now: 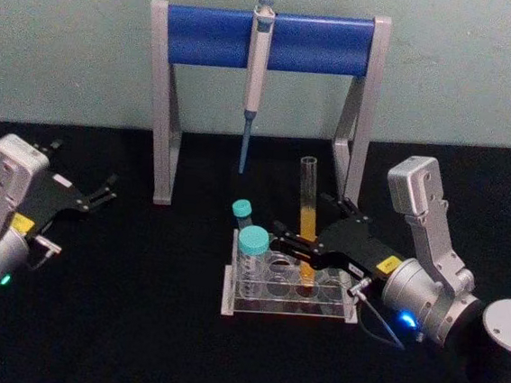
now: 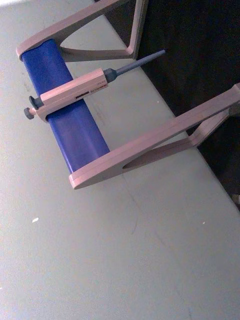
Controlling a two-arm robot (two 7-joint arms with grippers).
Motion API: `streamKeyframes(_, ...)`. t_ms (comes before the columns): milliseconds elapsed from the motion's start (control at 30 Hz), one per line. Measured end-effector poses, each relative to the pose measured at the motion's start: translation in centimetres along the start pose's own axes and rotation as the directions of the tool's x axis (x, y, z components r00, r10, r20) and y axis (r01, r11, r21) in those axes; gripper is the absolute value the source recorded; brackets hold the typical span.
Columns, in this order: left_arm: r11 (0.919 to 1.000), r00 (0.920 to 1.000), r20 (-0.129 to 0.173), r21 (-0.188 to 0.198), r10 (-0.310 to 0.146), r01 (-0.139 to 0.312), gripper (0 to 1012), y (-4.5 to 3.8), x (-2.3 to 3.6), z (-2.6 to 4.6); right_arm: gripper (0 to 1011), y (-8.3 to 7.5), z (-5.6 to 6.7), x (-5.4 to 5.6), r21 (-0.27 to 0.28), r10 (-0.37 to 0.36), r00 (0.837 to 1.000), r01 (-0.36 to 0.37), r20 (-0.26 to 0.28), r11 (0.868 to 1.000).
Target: Pick up the test tube from the test tube rack, shake it, then place it back into the test tube rack.
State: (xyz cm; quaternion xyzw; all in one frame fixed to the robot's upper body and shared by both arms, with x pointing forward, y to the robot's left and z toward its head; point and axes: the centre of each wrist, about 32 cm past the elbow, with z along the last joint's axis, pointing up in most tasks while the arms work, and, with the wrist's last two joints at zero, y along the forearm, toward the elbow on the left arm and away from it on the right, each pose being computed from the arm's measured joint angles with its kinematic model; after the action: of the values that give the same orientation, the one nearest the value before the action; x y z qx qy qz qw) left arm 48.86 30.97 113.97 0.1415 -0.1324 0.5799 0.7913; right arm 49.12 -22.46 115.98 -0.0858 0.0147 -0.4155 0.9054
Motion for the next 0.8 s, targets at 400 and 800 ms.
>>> streamKeyframes(400,1.0000,1.0000,0.000,0.000,0.000,0.000,1001,0.00,0.00,0.00,1000,-0.8,0.1,0.0,0.012,0.003,1.000,-0.003,0.008,1.000)
streamKeyframes(800,1.0000,1.0000,0.000,0.000,0.000,0.000,1001,0.00,0.00,0.00,1000,-5.1,-0.4,-0.7,0.064,-0.114,0.993,0.113,0.013,0.992)
